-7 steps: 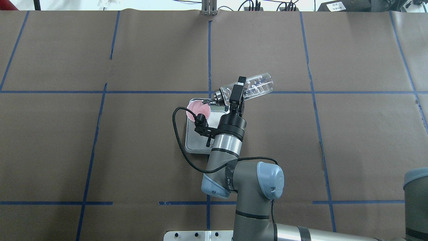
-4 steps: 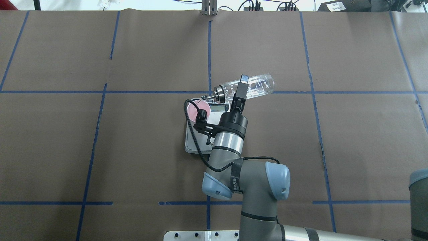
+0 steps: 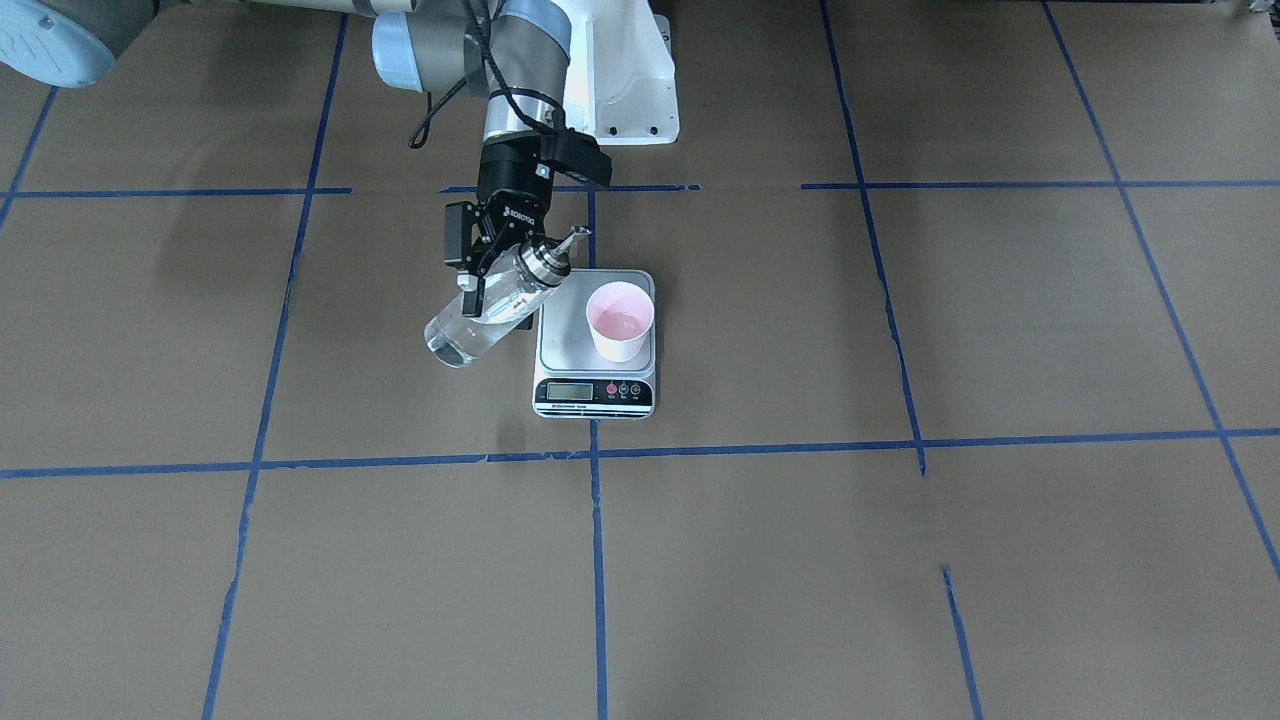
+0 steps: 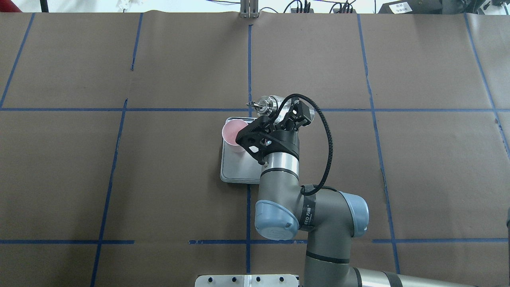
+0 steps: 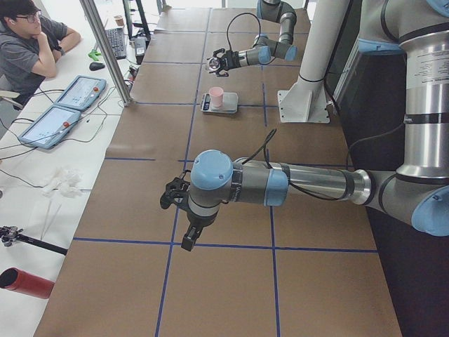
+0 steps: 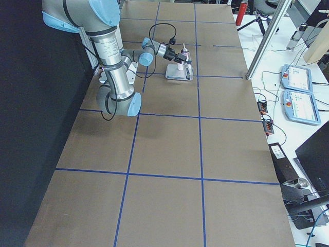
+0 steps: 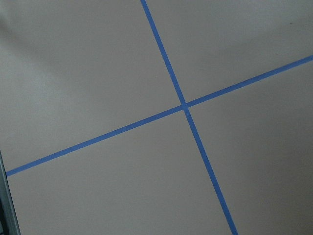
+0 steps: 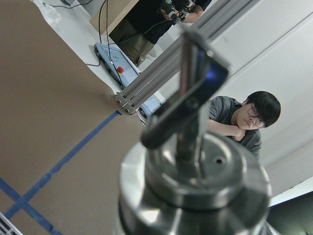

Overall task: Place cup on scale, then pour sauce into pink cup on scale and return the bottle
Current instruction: 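Tilt the bottle upright and move it back with the right gripper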

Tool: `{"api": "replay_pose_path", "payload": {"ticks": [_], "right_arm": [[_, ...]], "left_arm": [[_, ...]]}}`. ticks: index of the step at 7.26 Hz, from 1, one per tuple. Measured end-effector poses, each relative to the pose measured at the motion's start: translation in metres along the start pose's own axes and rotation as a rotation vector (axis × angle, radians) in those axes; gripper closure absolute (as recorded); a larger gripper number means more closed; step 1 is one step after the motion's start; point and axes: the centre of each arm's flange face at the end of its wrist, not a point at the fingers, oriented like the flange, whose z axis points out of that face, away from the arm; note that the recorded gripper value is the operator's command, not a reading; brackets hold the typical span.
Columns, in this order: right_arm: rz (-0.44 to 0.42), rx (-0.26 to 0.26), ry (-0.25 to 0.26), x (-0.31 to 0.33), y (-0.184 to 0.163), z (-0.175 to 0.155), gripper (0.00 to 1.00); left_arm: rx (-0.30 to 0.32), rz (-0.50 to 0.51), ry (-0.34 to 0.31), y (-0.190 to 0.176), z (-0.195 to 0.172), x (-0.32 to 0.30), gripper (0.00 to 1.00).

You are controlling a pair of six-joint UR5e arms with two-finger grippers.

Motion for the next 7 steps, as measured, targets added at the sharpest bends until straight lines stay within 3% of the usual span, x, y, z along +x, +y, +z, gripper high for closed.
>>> {"api": "replay_pose_path", "payload": {"ticks": [3, 5, 7], "right_arm": [[0.431, -0.077, -0.168, 0.056, 0.000, -0.010, 1.00], [0.582, -0.134, -0.204, 0.090, 0.036, -0.012, 1.00], [0.675, -0.140, -0.225, 0.125, 0.112, -0.003, 1.00]], "left_arm": [[0.002, 0.002, -0.001, -0.001, -0.001, 0.001, 0.00], [0.002, 0.002, -0.001, -0.001, -0.001, 0.001, 0.00], [0.002, 0.002, -0.001, -0.001, -0.001, 0.001, 0.00]]}}
